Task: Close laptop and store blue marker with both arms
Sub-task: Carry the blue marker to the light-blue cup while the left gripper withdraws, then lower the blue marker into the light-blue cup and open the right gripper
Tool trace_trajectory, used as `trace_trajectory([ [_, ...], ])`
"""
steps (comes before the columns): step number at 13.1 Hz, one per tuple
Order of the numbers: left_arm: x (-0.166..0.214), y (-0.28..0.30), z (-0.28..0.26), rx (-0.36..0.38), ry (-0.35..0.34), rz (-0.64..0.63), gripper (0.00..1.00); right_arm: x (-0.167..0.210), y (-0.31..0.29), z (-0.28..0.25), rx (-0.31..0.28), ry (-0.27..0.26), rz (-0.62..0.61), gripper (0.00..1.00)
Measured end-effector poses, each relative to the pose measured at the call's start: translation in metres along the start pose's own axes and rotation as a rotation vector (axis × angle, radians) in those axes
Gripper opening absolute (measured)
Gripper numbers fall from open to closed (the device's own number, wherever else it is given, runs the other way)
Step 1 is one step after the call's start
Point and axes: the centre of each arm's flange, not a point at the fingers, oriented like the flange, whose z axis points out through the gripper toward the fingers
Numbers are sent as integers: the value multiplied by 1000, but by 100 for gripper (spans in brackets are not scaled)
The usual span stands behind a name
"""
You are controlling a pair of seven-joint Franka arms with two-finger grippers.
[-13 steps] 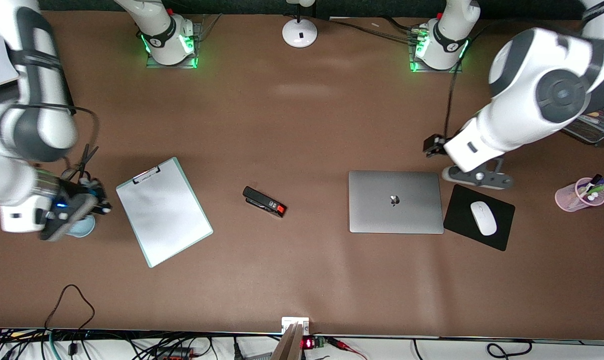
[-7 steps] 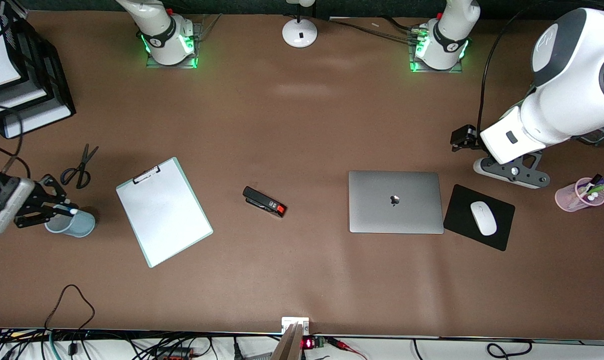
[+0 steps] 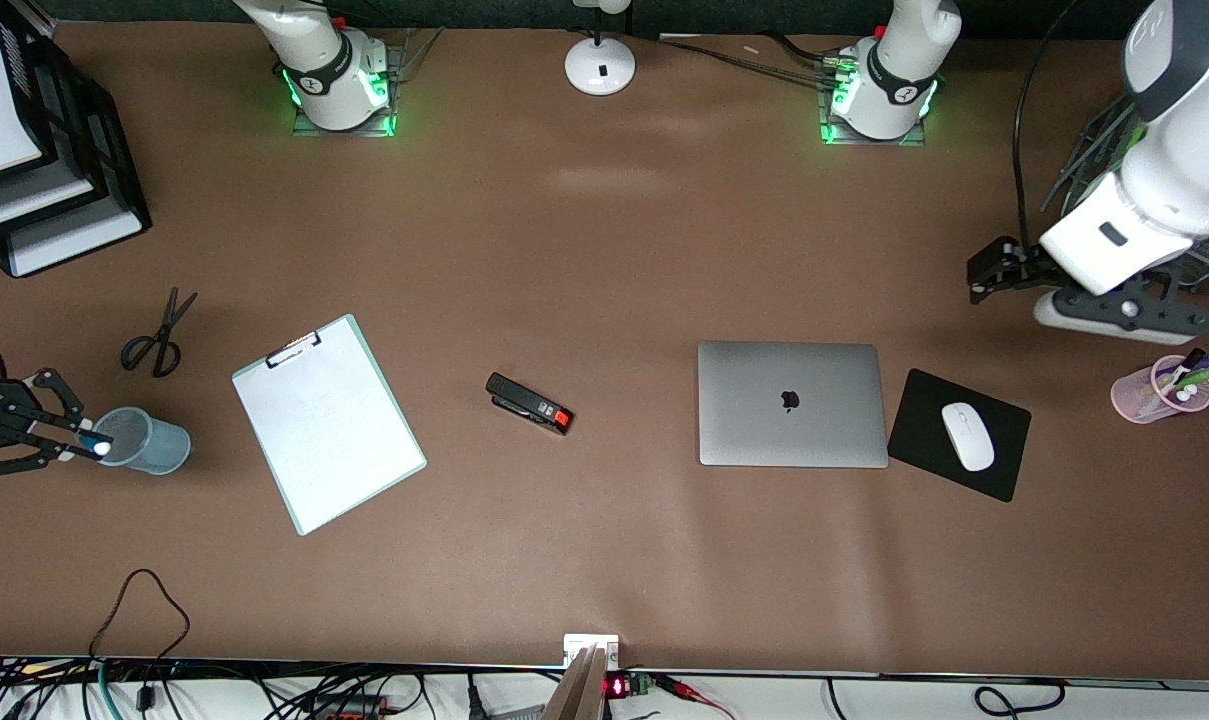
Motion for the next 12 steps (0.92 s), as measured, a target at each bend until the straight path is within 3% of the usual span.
trace_trajectory([
  [2,-11,0,-2,1,3,0,100,-21,3,11,-2,57,-14,18],
  [5,-22,6,-4,2,5,9,100,-60,-2,21,48,108,-45,18],
  [12,-21,7,-5,2,11,10,100,-119,-14,26,108,191,-80,18],
])
